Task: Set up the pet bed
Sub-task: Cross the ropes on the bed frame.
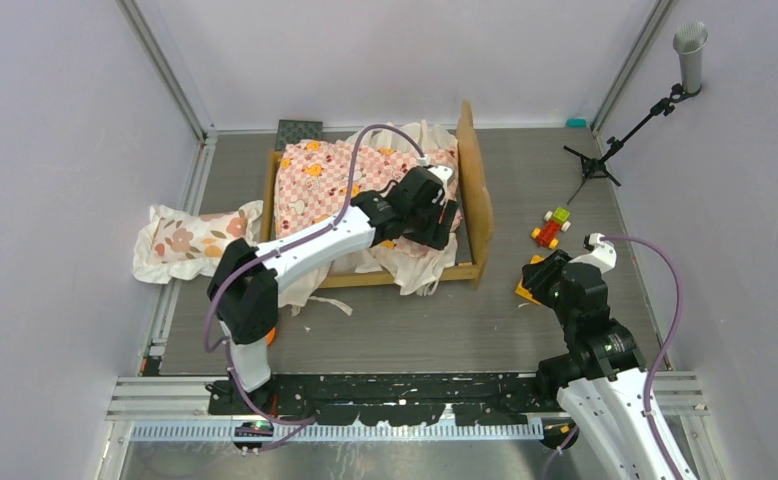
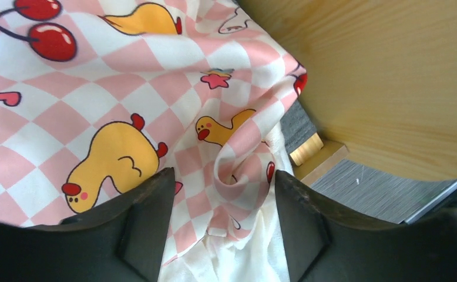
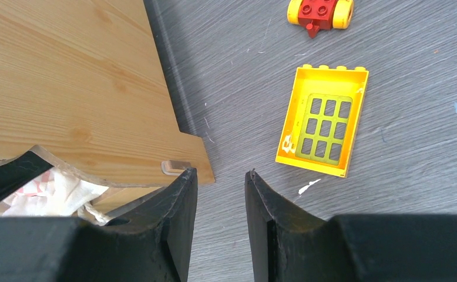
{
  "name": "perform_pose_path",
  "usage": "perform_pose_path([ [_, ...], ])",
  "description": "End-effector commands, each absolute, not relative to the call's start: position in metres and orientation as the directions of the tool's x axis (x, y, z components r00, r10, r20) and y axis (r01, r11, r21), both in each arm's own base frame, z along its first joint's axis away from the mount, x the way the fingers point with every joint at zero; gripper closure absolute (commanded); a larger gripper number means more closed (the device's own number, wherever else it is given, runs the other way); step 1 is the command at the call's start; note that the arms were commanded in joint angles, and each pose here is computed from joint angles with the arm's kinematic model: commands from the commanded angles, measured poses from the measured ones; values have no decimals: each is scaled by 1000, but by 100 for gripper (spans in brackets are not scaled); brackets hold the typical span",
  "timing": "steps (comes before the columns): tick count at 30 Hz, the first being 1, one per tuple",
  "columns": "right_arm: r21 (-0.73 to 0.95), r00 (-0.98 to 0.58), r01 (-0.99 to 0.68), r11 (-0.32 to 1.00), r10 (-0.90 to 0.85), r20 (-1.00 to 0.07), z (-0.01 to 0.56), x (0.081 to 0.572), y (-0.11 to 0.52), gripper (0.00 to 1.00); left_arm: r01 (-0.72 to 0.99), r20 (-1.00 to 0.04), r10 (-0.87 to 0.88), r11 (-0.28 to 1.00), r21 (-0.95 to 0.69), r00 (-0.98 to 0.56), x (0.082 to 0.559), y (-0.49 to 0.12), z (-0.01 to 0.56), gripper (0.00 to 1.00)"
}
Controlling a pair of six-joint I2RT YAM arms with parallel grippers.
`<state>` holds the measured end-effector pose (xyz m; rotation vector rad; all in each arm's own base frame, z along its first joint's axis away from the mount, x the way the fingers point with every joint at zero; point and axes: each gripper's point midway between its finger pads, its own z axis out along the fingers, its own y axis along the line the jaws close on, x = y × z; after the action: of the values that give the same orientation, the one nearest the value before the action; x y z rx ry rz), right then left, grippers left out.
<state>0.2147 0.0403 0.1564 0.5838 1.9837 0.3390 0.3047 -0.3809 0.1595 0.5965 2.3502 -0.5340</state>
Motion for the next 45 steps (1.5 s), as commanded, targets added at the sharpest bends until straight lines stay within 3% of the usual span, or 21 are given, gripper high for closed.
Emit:
perform_pose_path([
  [1, 486, -352, 227, 844, 536, -768, 174, 220, 42, 59, 562, -699, 253, 787, -253, -669, 314, -395, 174, 41],
  [3, 484, -353, 227, 845, 535, -768, 174, 220, 42, 59, 565, -697, 253, 784, -260, -671, 314, -397, 173, 48],
  [6, 483, -353, 222, 847, 532, -770, 175, 220, 42, 59, 573, -682, 257, 769, -285, -684, 308, -400, 170, 49],
  [10, 483, -355, 221, 847, 531, -769, 174, 220, 42, 59, 575, -670, 257, 758, -307, -696, 303, -401, 168, 37],
  [13, 481, -360, 220, 849, 529, -769, 174, 220, 43, 59, 575, -665, 256, 754, -317, -702, 301, -402, 166, 37],
  [23, 487, -345, 217, 846, 533, -773, 179, 219, 42, 59, 582, -678, 253, 750, -313, -691, 305, -404, 174, 86],
  [27, 494, -326, 207, 844, 536, -779, 189, 220, 41, 59, 589, -696, 252, 751, -298, -673, 308, -399, 188, 99],
  [36, 496, -294, 179, 849, 528, -797, 209, 219, 40, 59, 596, -728, 243, 756, -271, -640, 313, -377, 219, 100],
  [45, 538, -321, -21, 843, 504, -802, 244, 225, 73, 59, 594, -751, 218, 757, -272, -623, 319, -358, 242, 100],
])
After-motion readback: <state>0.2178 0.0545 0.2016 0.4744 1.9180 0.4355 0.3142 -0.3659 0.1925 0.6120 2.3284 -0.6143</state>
